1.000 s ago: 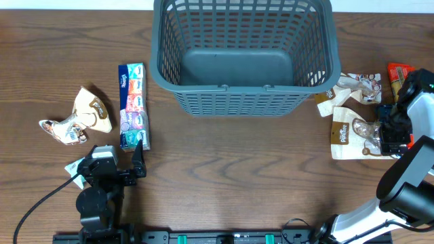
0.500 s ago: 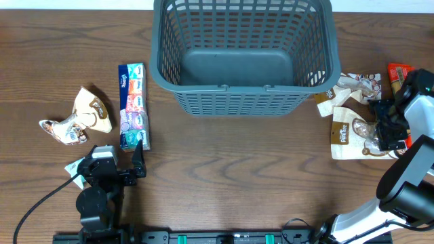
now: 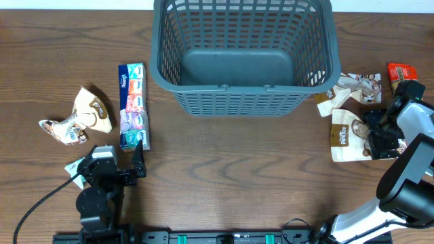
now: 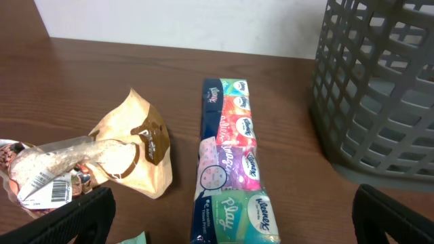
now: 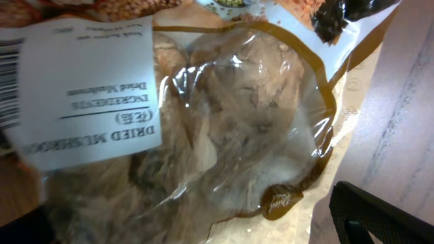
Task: Pack container
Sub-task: 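Lower the right gripper and grasp the dried-mushroom bag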
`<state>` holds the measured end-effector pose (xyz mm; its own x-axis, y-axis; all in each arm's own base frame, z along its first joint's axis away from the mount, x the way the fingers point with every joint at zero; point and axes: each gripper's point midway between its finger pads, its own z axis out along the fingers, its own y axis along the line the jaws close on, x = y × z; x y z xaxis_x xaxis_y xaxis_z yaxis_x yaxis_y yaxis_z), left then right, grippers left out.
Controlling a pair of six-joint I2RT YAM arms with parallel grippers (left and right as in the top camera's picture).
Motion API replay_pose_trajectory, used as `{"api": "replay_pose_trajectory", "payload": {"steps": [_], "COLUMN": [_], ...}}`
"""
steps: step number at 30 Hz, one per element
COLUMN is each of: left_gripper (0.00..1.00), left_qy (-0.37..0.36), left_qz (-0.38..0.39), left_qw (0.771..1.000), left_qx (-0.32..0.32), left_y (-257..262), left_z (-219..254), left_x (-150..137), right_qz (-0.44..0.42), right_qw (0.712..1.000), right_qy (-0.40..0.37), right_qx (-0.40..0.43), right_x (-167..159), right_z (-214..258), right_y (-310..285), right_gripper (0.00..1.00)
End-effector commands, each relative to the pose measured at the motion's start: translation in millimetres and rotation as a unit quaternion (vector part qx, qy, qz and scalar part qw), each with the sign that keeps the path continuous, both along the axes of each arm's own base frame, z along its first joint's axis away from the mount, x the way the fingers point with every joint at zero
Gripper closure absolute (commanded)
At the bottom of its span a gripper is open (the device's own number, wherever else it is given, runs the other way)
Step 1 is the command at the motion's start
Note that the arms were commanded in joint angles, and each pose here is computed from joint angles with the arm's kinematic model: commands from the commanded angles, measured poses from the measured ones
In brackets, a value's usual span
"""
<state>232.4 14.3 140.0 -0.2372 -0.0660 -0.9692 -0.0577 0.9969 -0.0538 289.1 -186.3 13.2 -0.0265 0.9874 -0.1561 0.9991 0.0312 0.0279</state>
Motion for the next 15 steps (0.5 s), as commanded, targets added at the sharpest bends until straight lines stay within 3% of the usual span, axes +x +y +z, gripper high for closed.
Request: {"api": "replay_pose_trajectory", "payload": {"steps": [1, 10, 11, 12, 13, 14, 15], "left_gripper": [0.01, 0.01, 0.01, 0.01, 0.01, 0.01, 0.01], "left_qy": [0.011, 0.011, 0.011, 0.011, 0.011, 0.011, 0.011], "left_qz": [-0.002, -0.002, -0.002, -0.002, -0.002, -0.002, -0.002], "left_qw": [1.000, 1.000, 1.000, 1.000, 1.000, 1.000, 1.000], "left_qx": [-0.003, -0.003, -0.003, -0.003, -0.003, -0.003, -0.003], "left_y": [-0.5, -0.5, -0.5, -0.5, -0.5, -0.5, -0.5], "left_z": [-11.2, -11.2, -11.2, -11.3, -11.2, -11.2, -11.3], "left_x": [0.1, 0.1, 0.1, 0.1, 0.1, 0.1, 0.1], "right_qz": [-0.006, -0.006, -0.006, -0.006, -0.006, -0.006, -0.007], "right_qw": [1.000, 1.000, 1.000, 1.000, 1.000, 1.000, 1.000], "right_qy": [0.012, 0.020, 0.021, 0.021, 0.021, 0.021, 0.022], "right_qx": [0.006, 0.012, 0.013, 0.013, 0.013, 0.013, 0.013], "right_x": [-8.1, -18.9, -19.5, -20.0, -20.3, -20.3, -20.7], "right_z": [-10.8, -24.0, -24.7, -25.2, -25.7, -25.7, -25.8], "right_y": [5.7, 12.1, 12.5, 12.7, 12.9, 12.9, 13.0], "right_gripper": [0.01, 0.02, 0.10, 0.37, 0.73, 0.97, 0.99]}}
